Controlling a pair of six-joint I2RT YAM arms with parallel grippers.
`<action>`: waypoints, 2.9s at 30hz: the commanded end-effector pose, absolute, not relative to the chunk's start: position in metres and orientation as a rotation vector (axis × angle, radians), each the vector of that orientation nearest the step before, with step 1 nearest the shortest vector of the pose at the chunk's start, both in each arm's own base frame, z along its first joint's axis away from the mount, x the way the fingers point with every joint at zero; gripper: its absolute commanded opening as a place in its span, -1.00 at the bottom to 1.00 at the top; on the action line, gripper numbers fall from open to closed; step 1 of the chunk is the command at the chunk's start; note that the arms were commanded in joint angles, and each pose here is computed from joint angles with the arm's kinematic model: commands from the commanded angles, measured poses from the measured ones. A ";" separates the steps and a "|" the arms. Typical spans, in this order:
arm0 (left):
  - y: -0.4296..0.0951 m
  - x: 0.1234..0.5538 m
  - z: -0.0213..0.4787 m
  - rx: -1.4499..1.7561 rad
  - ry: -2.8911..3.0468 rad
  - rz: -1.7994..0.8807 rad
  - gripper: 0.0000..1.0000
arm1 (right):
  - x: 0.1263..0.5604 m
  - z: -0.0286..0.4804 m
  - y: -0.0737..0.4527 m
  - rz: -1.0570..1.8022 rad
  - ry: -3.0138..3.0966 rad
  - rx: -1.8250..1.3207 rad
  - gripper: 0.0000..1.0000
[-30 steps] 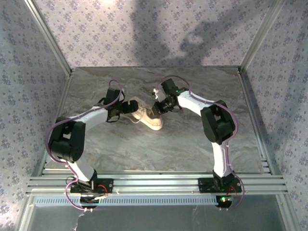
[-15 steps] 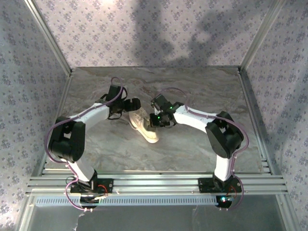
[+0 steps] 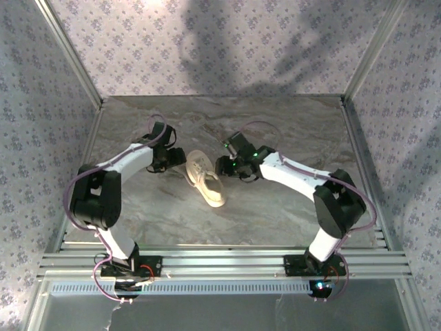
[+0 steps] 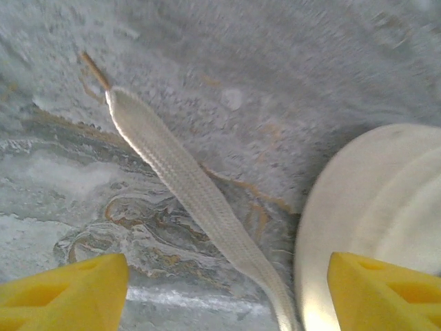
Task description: Tie the shoes
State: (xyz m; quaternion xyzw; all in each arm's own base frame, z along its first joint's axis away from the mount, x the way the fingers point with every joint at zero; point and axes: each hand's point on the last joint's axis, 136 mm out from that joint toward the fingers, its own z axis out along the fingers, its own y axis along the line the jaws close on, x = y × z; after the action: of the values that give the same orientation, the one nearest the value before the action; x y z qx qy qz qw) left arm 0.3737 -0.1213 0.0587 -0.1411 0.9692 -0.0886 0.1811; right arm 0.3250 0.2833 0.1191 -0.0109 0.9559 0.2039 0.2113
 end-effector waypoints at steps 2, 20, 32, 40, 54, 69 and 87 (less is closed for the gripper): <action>-0.116 0.380 0.043 -0.446 2.790 -0.155 0.44 | 0.342 0.105 0.230 0.396 2.753 0.086 0.26; -0.112 0.389 0.052 -0.264 2.727 -0.146 -1.00 | 0.401 0.033 0.216 0.277 2.915 0.253 0.51; -0.210 0.377 0.223 0.444 2.229 -0.455 -1.00 | 0.417 -0.004 0.205 0.311 2.979 0.177 -0.65; -0.349 0.310 0.246 1.016 1.872 -0.617 -1.00 | 0.443 0.041 0.213 0.625 2.772 0.031 -1.00; -0.412 0.270 0.166 1.220 1.896 -0.583 -0.75 | 0.459 0.073 0.194 0.687 2.659 0.054 -1.00; -0.372 0.293 0.212 1.046 1.849 -0.539 -0.01 | 0.444 0.026 0.169 0.181 2.892 0.285 0.11; -0.290 0.299 0.222 0.835 1.882 -0.393 0.00 | 0.456 0.032 0.177 0.127 2.852 0.017 -1.00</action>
State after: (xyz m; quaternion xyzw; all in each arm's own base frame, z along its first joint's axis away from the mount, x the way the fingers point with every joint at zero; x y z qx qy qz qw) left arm 0.2944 -0.3033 0.2110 0.3731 0.7762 -0.1686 0.4795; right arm 0.4524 0.1680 0.0253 0.0399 0.9909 0.0330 0.1242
